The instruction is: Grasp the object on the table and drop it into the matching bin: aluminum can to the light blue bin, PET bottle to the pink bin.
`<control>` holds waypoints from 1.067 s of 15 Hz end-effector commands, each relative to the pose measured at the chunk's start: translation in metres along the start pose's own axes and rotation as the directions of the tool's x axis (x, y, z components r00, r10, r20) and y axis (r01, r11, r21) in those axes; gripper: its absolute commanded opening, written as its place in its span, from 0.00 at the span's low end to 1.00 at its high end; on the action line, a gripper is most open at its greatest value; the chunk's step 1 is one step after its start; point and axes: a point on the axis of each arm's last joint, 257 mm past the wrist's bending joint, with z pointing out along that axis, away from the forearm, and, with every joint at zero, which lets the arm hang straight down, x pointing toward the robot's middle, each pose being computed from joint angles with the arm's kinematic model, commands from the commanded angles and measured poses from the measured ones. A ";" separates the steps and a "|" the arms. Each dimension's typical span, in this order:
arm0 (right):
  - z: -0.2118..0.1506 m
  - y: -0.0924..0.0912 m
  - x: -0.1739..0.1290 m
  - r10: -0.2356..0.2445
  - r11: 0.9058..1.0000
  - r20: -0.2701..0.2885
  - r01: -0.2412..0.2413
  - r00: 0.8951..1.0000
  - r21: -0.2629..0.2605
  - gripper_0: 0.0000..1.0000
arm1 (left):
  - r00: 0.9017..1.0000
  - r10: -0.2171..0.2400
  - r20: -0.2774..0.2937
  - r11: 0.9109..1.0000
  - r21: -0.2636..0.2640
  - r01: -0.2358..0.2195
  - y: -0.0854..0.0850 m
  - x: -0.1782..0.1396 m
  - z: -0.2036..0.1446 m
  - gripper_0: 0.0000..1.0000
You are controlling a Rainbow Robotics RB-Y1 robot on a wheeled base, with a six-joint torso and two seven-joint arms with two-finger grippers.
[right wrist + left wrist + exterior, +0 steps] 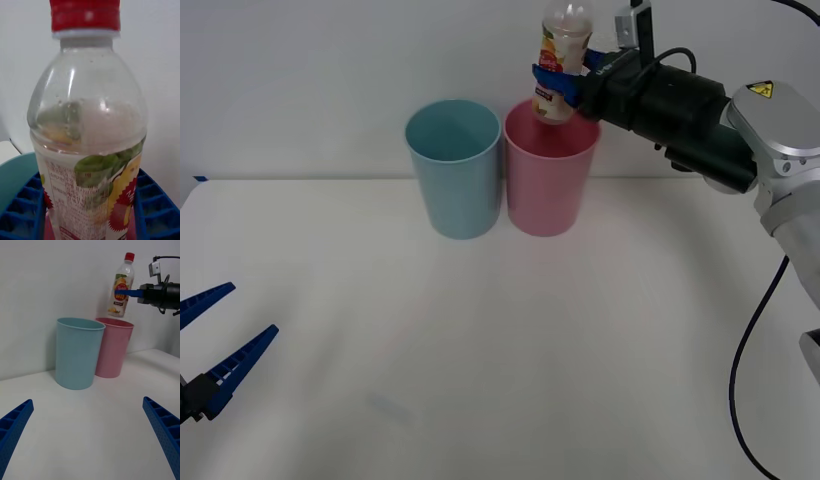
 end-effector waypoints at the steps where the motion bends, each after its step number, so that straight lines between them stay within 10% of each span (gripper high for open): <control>1: -0.001 0.000 0.000 0.000 1.000 0.003 0.000 1.000 -0.002 1.00 | 1.000 0.000 0.000 1.000 0.000 0.000 0.000 0.000 0.000 1.00; 16: -0.126 0.044 0.031 0.033 0.998 0.048 -0.030 0.998 -0.062 1.00 | 1.000 0.000 0.000 1.000 0.000 0.000 0.000 0.000 0.000 1.00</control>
